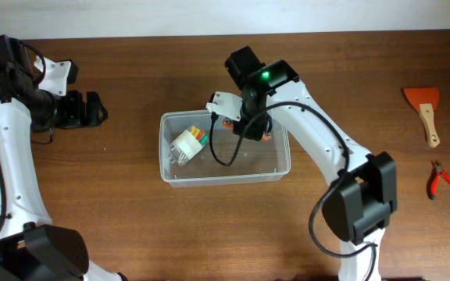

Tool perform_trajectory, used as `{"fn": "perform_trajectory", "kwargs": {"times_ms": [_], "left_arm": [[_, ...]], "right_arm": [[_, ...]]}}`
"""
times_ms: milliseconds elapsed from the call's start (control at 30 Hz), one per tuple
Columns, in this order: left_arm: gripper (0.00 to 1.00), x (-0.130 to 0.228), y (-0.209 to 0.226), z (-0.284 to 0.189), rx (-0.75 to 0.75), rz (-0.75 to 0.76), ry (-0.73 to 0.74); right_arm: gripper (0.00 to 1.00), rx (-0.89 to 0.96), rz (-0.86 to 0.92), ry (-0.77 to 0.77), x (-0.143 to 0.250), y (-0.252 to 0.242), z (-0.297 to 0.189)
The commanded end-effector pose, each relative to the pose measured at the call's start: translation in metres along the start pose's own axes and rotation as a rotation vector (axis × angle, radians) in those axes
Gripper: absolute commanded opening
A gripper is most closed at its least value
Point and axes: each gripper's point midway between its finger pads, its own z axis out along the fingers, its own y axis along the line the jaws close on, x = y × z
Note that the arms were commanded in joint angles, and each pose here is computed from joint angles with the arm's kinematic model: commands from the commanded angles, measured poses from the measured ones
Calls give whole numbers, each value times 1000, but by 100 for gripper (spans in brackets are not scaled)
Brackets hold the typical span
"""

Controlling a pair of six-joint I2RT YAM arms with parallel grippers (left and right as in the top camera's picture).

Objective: Pack container
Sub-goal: 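Lift the socket rail and carry it left over the container, then lower the socket rail into the container and open the right gripper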

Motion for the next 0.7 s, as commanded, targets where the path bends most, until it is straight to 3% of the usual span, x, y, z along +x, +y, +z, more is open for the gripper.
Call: {"fn": "perform_trajectory", "kwargs": {"times_ms": [0,667], "left_arm": [[99,-6,0,-4,9,-9,-21],[99,-6,0,-4,9,-9,-21]], "right_arm": [[14,-53,5,19,2,5,23],[15,-186,24,84,13,20,82]]}}
